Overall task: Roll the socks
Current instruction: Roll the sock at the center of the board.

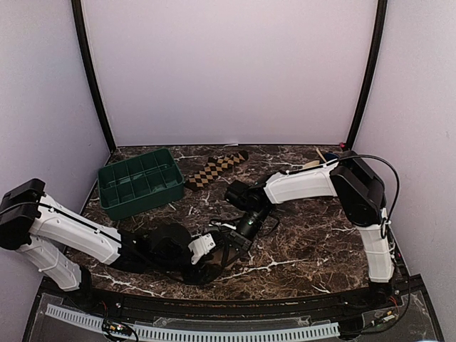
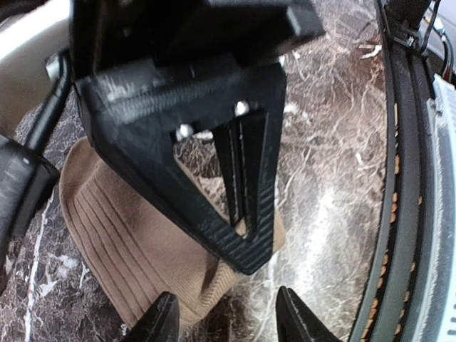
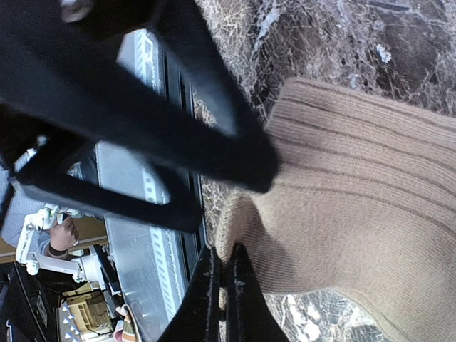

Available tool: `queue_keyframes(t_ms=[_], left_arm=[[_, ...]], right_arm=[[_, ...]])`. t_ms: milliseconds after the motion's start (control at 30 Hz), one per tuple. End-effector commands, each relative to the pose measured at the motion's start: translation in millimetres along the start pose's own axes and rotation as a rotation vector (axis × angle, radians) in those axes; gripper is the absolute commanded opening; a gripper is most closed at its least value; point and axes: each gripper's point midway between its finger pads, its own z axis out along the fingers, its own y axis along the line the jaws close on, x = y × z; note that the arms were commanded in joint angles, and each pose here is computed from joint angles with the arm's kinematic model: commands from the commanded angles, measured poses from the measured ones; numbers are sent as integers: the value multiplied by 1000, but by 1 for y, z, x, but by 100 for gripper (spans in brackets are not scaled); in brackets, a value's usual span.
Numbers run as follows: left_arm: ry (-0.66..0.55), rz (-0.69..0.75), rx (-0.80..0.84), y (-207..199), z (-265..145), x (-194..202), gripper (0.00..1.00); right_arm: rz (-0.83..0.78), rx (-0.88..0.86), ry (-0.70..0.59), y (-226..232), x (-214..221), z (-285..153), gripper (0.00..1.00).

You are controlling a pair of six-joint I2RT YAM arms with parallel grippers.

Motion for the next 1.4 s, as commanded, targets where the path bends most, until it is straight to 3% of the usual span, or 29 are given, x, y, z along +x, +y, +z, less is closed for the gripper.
queue_keyframes(t_ms=[0,467,767,1367], left_arm=[[-21,79,-26,3,4,-10,49],[-66,189,-41,3,8,-26,48],[-17,196,20,-6,14,-14,29],[62,167,-6,0,17,7,2]], right_arm=[[-8,-24,-10,2,-5,-3,0],[-2,-30,0,2,-3,-1,0],[3,-28,6,-1,-2,0,0],[9,-7,5,-6,-3,-2,0]])
